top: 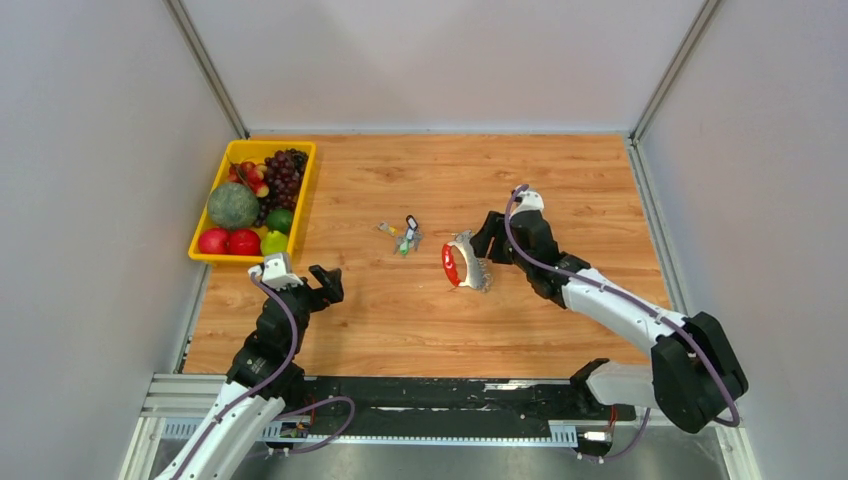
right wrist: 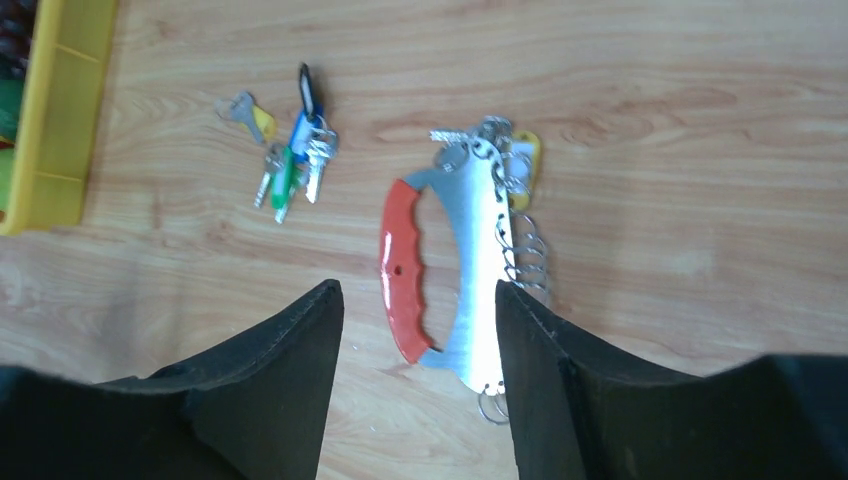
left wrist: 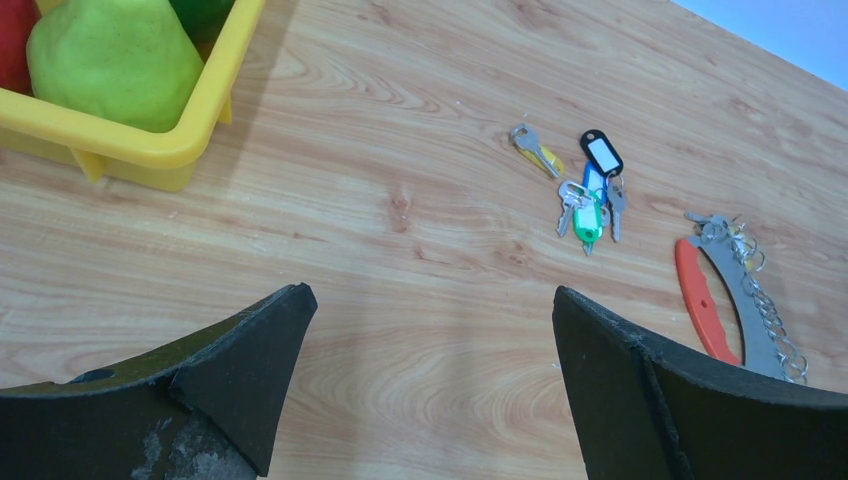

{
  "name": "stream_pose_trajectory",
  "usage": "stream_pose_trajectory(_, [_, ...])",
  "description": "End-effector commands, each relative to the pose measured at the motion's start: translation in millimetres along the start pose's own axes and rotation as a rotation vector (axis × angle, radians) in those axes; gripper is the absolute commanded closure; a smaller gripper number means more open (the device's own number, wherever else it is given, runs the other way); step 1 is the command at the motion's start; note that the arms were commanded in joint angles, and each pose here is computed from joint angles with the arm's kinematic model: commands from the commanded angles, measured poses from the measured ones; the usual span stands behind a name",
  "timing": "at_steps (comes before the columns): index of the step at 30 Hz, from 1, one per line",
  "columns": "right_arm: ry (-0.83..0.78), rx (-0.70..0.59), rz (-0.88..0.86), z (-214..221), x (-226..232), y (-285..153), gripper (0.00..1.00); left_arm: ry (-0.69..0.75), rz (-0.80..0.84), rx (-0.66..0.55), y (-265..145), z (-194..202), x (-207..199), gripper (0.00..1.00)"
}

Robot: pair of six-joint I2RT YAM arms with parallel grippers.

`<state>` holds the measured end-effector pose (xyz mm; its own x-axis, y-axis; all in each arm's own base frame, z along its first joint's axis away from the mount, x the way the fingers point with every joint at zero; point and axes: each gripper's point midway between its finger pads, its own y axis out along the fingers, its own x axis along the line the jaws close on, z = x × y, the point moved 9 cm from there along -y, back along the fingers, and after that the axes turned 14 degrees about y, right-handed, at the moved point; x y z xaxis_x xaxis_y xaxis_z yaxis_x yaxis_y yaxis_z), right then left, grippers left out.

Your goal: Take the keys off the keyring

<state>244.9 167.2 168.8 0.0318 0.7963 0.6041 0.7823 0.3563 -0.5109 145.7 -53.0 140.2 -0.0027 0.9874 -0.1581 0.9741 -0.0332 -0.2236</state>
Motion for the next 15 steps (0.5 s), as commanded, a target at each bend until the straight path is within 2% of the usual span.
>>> stream_pose_trajectory(1, [-0.032,-0.107,-0.008,-27.1,20.0,3.9,0.42,-0.016,0.017,-0.022,-0.2,-4.3,-2.4,0.00])
stream_pose_trajectory(6, [-0.110,-0.042,0.022,-31.9,15.7,35.0,0.44,-0.013,0.020,-0.023,0.2,-3.4,-2.5,0.00])
stream_pose_trajectory(11, [-0.123,0.024,0.085,-28.3,-1.6,69.4,0.46,-0.013,0.023,-0.022,0.1,-3.5,-2.8,0.00])
stream_pose_trajectory(15, [-0.124,0.084,0.116,-17.3,-15.8,88.6,0.52,-0.012,0.029,-0.025,0.4,-3.8,-3.3,0.00])
